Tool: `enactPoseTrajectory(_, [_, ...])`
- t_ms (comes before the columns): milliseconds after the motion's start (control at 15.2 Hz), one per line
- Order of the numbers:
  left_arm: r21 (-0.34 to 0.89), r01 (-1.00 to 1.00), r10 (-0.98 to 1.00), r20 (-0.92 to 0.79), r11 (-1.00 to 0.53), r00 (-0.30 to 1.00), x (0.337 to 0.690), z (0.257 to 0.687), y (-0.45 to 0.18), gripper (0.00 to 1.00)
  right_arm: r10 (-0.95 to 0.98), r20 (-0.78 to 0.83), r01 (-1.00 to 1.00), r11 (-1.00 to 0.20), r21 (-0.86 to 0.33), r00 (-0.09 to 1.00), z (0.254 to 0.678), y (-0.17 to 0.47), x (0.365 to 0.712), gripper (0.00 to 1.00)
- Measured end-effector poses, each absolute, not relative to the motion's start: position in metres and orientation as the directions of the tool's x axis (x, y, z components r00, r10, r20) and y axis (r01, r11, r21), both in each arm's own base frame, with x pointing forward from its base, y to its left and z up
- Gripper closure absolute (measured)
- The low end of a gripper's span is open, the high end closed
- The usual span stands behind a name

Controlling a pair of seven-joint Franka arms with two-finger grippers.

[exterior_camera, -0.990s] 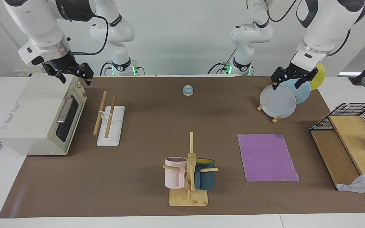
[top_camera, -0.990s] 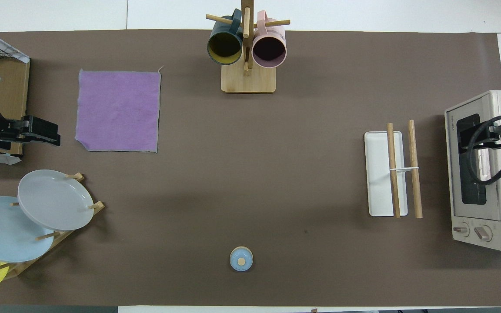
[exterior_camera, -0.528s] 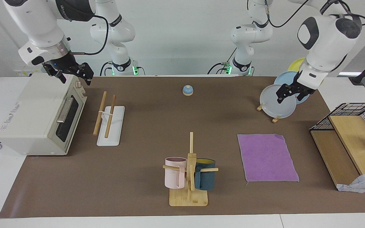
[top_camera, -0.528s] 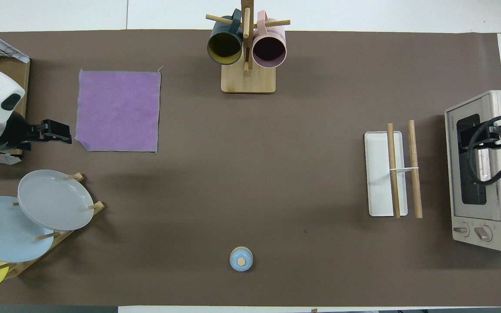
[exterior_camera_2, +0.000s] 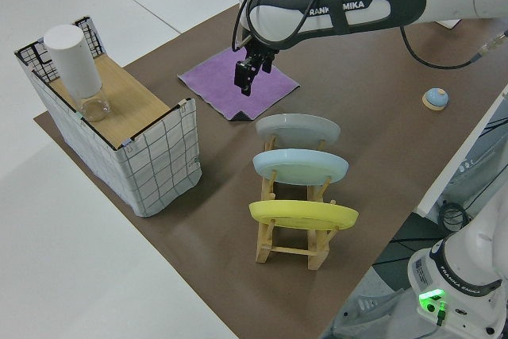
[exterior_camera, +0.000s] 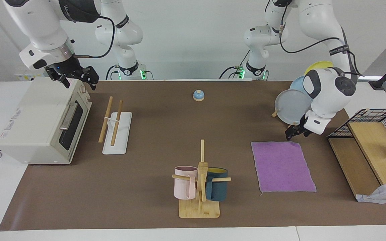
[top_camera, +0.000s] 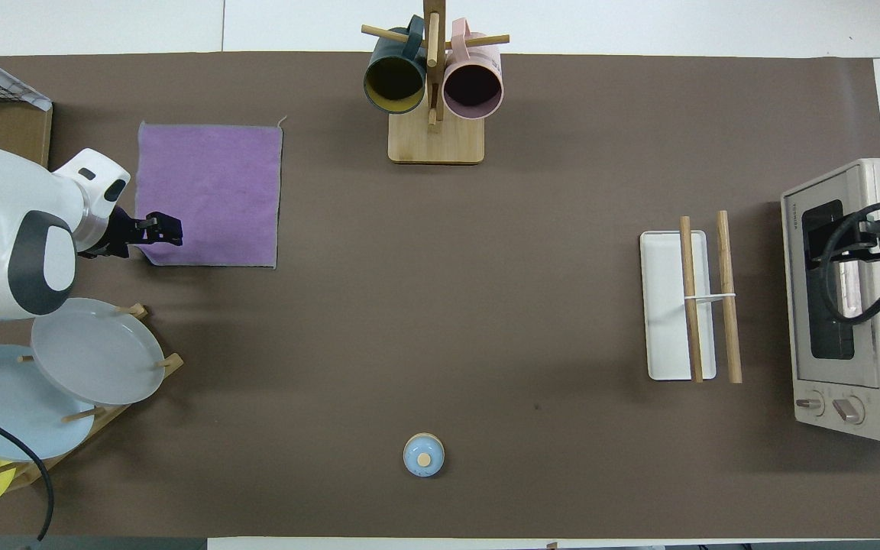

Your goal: Fold towel and hang on rack

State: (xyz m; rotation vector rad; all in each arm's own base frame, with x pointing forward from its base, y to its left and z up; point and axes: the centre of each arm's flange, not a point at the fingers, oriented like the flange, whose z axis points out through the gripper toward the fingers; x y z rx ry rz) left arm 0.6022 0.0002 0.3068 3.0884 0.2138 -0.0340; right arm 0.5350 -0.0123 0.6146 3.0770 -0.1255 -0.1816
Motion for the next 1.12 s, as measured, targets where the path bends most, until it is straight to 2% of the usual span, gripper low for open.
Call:
enactPoseTrajectory(528, [0.043,0.271,0.270,-0.034,-0.962,0.962,0.603,0.299,0.034,0.11,-0.084,-0.115,-0.078,-0.995,0.061,0.990,0.615,-0.012,0.535,0.00])
enactPoseTrajectory(594, [0.043,0.285,0.284,-0.035,-0.957,0.958,0.602,0.299,0.035,0.17,-0.084,-0.115,-0.078,-0.995,0.061,0.990,0.615,-0.012,0.535,0.00])
enactPoseTrajectory(660, [0.043,0.297,0.295,-0.035,-0.954,0.955,0.603,0.299,0.034,0.17,-0.084,-0.115,-0.078,-0.995,0.061,0.990,0.615,-0.012,0.535,0.00])
enactPoseTrajectory(792, [0.042,0.306,0.304,-0.036,-0.951,0.952,0.603,0.299,0.034,0.33,-0.084,-0.115,-0.078,-0.995,0.061,0.990,0.615,-0.012,0.535,0.00])
enactPoseTrajectory(858, [0.042,0.308,0.306,-0.036,-0.951,0.951,0.603,0.300,0.034,0.33,-0.084,-0.115,-0.078,-0.995,0.061,0.990,0.615,-0.012,0.535,0.00])
enactPoseTrajectory(990, [0.043,0.309,0.308,-0.036,-0.950,0.951,0.603,0.300,0.034,0.45,-0.084,-0.115,-0.078,-0.995,0.061,0.990,0.615,-0.012,0.535,0.00])
enactPoseTrajectory(1056, [0.043,0.309,0.308,-0.036,-0.950,0.951,0.603,0.300,0.034,0.45,-0.084,-0.115,-0.078,-0.995,0.061,0.990,0.615,-0.012,0.535,0.00])
enactPoseTrajectory(1122, [0.043,0.309,0.308,-0.036,-0.950,0.951,0.603,0.300,0.034,0.51,-0.084,-0.115,-0.078,-0.995,0.061,0.990,0.615,-0.012,0.535,0.00])
